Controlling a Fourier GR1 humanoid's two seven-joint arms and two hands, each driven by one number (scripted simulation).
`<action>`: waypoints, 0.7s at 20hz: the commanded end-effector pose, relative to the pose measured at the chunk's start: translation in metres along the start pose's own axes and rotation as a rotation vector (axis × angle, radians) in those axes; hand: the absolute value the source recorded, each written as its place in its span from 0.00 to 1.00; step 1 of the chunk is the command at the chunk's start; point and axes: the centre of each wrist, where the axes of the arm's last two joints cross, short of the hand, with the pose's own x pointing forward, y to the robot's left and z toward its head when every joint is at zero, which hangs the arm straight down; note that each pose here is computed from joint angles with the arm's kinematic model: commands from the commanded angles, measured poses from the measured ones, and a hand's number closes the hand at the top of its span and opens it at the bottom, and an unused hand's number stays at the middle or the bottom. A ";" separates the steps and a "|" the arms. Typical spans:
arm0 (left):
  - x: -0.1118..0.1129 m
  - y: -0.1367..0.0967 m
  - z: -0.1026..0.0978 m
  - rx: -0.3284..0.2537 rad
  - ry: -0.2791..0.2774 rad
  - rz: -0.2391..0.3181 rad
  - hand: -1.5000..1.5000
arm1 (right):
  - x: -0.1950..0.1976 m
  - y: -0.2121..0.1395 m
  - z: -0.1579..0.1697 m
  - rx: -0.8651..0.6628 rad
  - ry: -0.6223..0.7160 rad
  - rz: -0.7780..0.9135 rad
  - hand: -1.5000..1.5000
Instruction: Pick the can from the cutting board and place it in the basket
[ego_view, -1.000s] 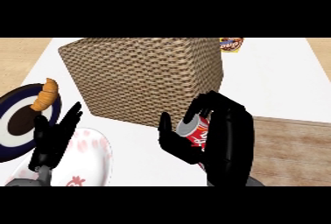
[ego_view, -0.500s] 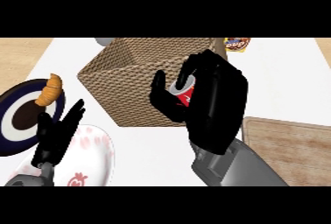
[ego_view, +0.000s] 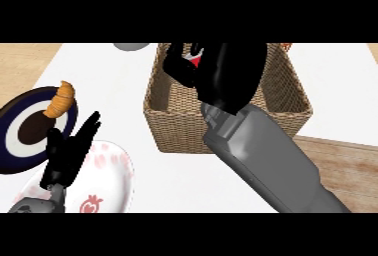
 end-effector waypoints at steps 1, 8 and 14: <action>-0.035 -0.013 0.006 -0.035 0.173 0.019 0.50 | 0.012 0.007 -0.013 0.009 0.251 -0.106 1.00; -0.042 -0.020 0.007 -0.016 0.175 0.030 0.50 | -0.001 0.020 -0.025 0.017 0.298 -0.231 1.00; -0.044 -0.007 0.011 0.006 0.176 0.032 0.50 | -0.028 0.053 -0.022 0.016 0.307 -0.245 1.00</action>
